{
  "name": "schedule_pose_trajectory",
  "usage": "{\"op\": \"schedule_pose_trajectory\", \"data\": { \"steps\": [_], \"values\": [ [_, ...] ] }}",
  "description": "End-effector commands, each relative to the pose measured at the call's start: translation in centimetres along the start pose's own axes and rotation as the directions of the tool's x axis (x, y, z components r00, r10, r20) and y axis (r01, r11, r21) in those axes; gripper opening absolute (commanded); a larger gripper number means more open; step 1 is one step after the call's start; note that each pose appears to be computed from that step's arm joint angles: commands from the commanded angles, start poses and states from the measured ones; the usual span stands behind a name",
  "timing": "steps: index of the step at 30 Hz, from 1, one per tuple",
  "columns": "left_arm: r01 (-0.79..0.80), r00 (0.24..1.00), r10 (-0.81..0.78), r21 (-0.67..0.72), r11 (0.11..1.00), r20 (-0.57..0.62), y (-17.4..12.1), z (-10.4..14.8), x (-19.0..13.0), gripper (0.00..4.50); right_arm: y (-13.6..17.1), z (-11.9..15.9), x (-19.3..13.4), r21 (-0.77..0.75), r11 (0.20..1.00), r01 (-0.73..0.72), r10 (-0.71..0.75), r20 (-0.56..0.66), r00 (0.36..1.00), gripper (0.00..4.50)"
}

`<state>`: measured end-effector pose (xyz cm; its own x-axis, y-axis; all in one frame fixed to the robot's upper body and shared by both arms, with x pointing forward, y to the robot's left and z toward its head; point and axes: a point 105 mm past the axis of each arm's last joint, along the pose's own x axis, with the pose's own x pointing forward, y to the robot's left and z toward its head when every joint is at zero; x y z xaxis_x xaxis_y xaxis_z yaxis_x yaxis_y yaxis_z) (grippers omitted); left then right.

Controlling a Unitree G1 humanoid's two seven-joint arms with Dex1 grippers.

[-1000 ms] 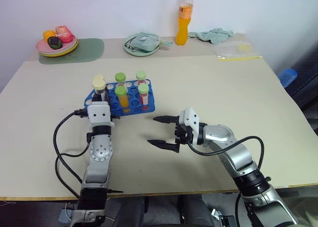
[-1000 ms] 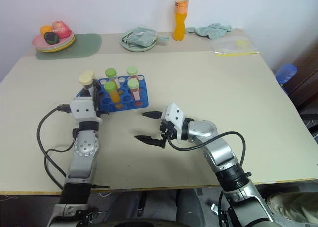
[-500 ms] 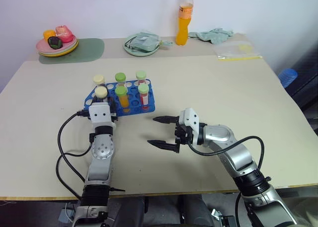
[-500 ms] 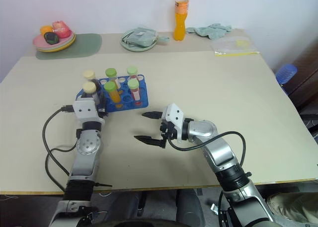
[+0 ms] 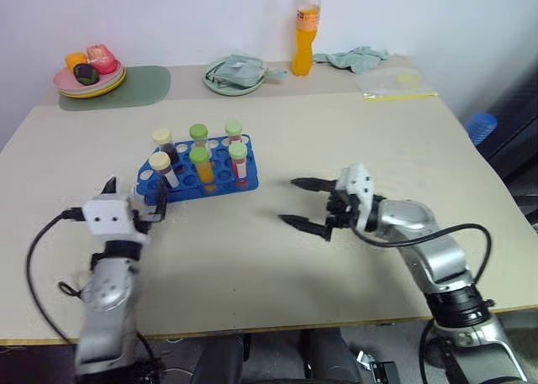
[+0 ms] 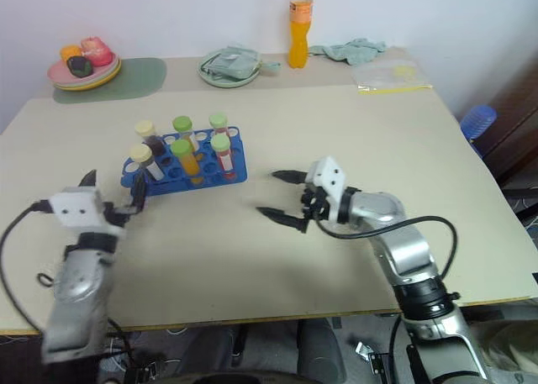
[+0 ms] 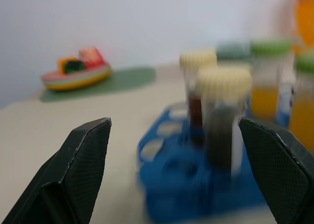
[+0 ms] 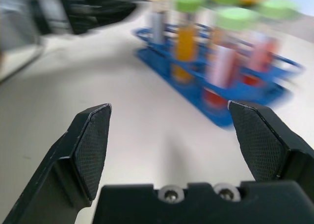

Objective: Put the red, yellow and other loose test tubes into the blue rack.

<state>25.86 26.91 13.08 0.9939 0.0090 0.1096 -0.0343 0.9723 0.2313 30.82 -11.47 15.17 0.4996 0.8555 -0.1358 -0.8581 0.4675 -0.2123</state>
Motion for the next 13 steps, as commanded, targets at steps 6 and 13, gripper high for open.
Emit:
{"op": "schedule_pose_trajectory", "data": {
  "steps": [6,13],
  "values": [
    [0.099,0.99,-0.096,0.022,0.995,-0.107,3.2,1.0,-3.1,4.27,-4.8,-1.8,-6.5,-0.025,0.976,0.216,-0.217,-0.102,0.971,4.24],
    [0.104,0.987,-0.104,-0.006,0.995,-0.126,2.6,0.4,-3.1,4.27,-4.5,-2.3,-6.2,-0.021,0.979,0.205,-0.206,-0.104,0.973,4.24]
  ]
}}
